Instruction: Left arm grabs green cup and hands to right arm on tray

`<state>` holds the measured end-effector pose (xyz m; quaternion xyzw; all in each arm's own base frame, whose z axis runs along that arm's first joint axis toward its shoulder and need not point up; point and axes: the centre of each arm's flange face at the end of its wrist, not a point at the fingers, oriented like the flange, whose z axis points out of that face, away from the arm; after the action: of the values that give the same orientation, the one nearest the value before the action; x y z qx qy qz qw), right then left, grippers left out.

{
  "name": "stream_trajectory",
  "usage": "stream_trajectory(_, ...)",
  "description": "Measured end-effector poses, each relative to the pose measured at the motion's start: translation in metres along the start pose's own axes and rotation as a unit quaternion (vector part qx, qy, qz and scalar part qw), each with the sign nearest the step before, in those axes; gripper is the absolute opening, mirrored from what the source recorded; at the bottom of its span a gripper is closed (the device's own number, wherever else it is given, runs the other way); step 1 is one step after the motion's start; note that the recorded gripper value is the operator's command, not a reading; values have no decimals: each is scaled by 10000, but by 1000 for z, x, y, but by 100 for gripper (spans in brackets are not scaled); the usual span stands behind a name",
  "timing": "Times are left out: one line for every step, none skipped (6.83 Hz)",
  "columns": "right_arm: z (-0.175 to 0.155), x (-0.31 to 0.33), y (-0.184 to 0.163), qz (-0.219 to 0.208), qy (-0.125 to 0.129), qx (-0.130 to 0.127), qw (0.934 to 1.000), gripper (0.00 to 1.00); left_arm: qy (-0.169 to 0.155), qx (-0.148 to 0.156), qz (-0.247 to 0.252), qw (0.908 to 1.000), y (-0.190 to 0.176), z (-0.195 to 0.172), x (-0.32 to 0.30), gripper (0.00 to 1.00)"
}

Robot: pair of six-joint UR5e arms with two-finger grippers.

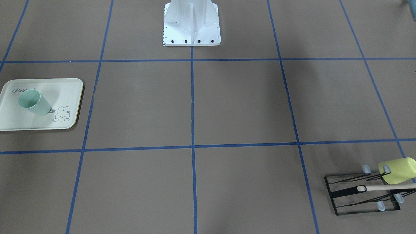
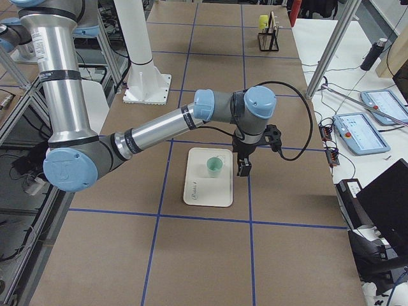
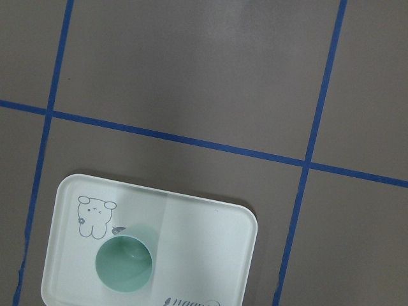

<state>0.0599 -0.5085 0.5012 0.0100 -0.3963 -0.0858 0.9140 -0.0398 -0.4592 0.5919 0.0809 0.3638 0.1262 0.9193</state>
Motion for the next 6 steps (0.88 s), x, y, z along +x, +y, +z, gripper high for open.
stream_trajectory(18, 19, 14, -134, -3, 57, 9999, 100, 166, -19, 8, 9999, 11, 6, -17, 100)
stream_trajectory(42, 42, 29, -125, -9, 22, 9999, 100, 239, -83, -70, 9997, 21, 14, -31, 100)
stream_trajectory(62, 62, 39, -51, -28, -45, 10000, 100, 276, -151, -182, 9993, 29, 22, -42, 100)
stream_trajectory(73, 73, 44, 69, -44, -88, 9999, 100, 286, -190, -262, 9991, 32, 27, -47, 100)
stream_trajectory(77, 77, 46, 271, -44, -101, 9996, 100, 285, -212, -309, 9989, 34, 29, -50, 100)
stream_trajectory(79, 80, 47, 447, -34, -115, 9989, 100, 281, -219, -342, 9988, 34, 29, -51, 100)
